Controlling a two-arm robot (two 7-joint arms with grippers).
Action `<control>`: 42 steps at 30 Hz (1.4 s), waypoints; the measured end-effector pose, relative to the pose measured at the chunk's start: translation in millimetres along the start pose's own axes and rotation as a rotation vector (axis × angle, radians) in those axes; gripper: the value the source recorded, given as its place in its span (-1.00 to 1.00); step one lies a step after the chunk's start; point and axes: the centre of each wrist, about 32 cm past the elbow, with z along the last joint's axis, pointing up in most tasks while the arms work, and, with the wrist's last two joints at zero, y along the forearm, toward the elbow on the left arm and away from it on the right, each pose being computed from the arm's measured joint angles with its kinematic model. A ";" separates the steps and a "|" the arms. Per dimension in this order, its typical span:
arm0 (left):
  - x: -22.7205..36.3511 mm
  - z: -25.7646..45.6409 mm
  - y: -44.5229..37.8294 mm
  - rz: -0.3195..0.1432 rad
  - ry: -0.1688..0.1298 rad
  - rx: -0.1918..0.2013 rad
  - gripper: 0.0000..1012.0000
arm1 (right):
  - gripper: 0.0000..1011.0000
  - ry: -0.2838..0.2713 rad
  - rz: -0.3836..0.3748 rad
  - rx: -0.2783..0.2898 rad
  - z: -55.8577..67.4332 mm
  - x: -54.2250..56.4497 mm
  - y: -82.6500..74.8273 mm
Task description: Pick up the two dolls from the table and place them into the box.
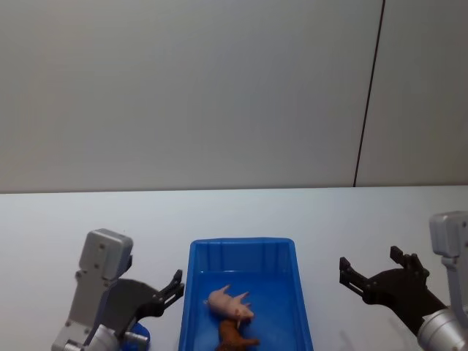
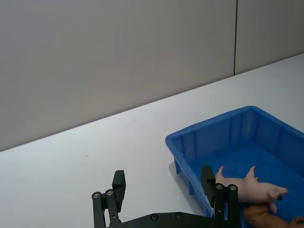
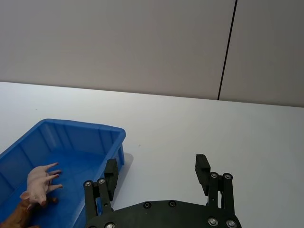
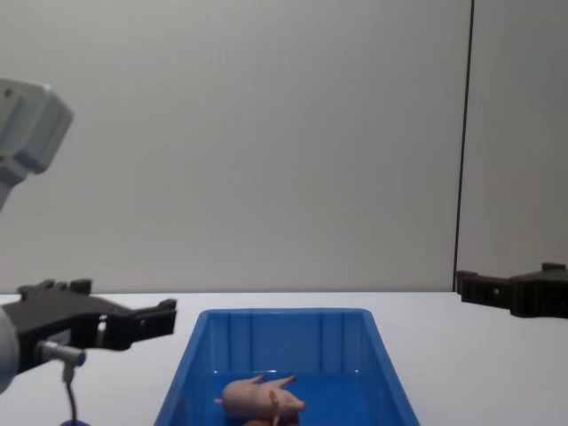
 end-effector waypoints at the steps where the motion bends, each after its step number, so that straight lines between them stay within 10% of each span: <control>1: 0.4 -0.8 1.0 0.003 0.006 0.004 0.98 | 0.98 0.000 0.000 0.000 0.0 0.0 0.0; 17: 3.9 -12.0 18.5 0.044 0.083 0.092 0.98 | 0.98 -0.001 -0.002 0.000 0.0 0.3 -0.5; 42: 8.3 -25.8 25.2 0.048 0.099 0.216 0.71 | 0.98 -0.001 -0.002 0.000 -0.1 0.2 -0.5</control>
